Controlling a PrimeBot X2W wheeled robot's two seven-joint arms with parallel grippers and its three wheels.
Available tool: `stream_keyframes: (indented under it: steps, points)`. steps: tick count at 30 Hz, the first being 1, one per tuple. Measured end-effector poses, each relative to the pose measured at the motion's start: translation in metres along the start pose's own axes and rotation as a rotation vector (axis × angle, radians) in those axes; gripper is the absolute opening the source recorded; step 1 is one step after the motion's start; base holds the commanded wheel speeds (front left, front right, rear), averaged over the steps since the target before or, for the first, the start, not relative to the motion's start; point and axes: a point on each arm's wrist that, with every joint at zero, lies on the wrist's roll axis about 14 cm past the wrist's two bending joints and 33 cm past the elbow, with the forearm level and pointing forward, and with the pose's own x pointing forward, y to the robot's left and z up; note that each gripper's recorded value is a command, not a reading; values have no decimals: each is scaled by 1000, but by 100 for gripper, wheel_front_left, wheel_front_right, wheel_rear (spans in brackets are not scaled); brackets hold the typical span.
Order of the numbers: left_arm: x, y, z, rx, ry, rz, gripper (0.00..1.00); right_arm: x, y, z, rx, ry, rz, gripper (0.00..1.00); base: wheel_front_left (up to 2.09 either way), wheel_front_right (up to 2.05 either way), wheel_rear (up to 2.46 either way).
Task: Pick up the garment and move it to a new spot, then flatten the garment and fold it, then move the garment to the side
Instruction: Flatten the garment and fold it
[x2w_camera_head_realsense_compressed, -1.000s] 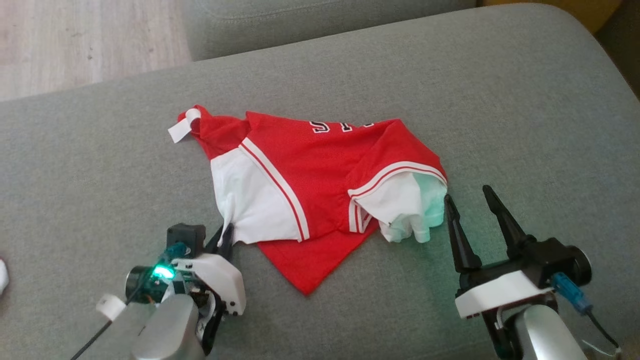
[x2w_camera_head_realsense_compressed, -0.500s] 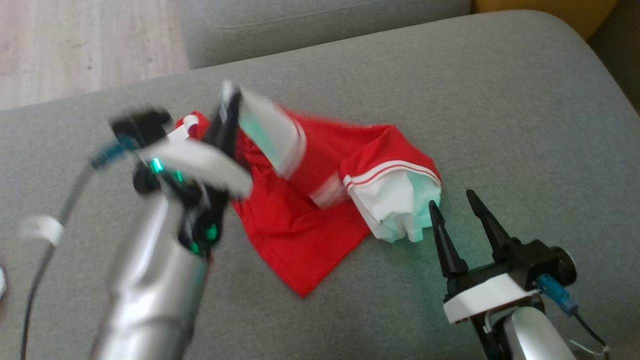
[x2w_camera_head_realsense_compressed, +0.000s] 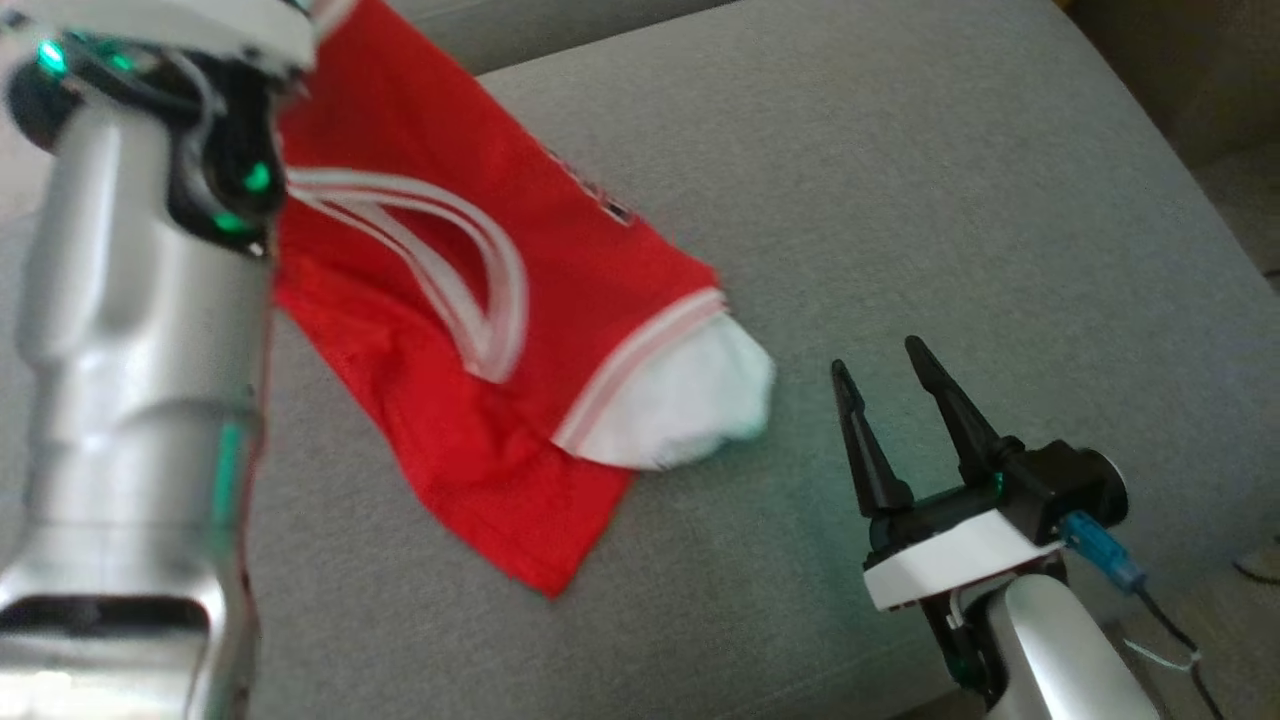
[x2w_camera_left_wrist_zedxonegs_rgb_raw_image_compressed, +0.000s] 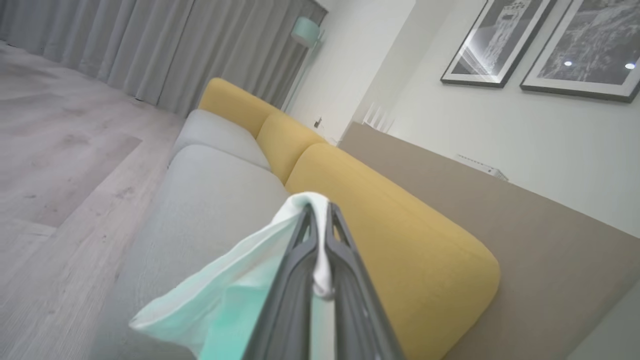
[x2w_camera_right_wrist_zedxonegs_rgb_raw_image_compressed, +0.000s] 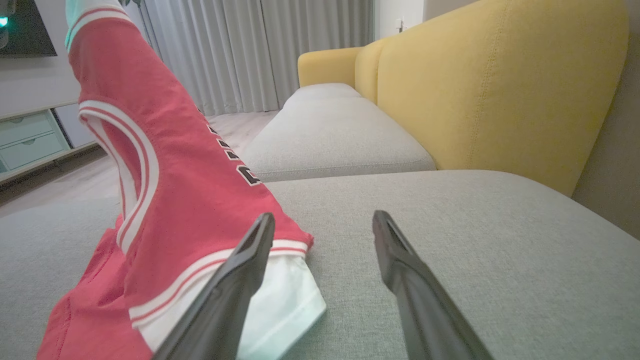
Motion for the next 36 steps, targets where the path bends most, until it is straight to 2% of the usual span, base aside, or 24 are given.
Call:
stream_keyframes:
  steps: [4, 9, 10, 13, 16, 19, 21, 22, 23, 27, 30, 36]
  points:
    - [18, -7, 32, 22, -127, 0, 0, -2, -8, 1, 0, -2, -24, 100, 0, 0, 0]
    - [22, -39, 86, 43, -325, -57, 0, -3, -10, 3, 0, -6, -31, 100, 0, 0, 0]
    - [22, -39, 86, 43, -325, -57, 0, -3, -10, 3, 0, -6, -31, 100, 0, 0, 0]
    - [16, -65, 109, 27, -424, -118, 0, -2, -8, 3, 1, -8, -25, 100, 0, 0, 0]
    - [9, -92, 107, 29, -441, -196, 0, 1, -7, 2, 3, -7, -19, 100, 0, 0, 0]
    - [-1, -106, 77, 17, -380, -248, 0, 3, -4, 3, 4, -8, -11, 100, 0, 0, 0]
    - [-9, -101, 42, -10, -305, -239, 0, 4, -2, 2, 5, -6, -4, 100, 0, 0, 0]
    - [-14, -99, 18, -37, -249, -234, 0, 4, -2, 2, 5, -5, -2, 100, 0, 0, 0]
    - [-29, -94, -33, -112, -125, -210, 0, 4, 0, 0, 6, -1, 2, 100, 0, 0, 0]
    - [-67, -109, -125, -169, 115, -215, 0, 5, 1, -4, 12, 13, 5, 100, 0, 0, 0]
    - [-89, -127, -162, -208, 237, -245, 0, 5, 2, -8, 16, 24, 6, 100, 0, 0, 0]
    - [-122, -157, -208, -273, 421, -313, 0, 4, 0, -13, 30, 41, -3, 100, 0, 0, 0]
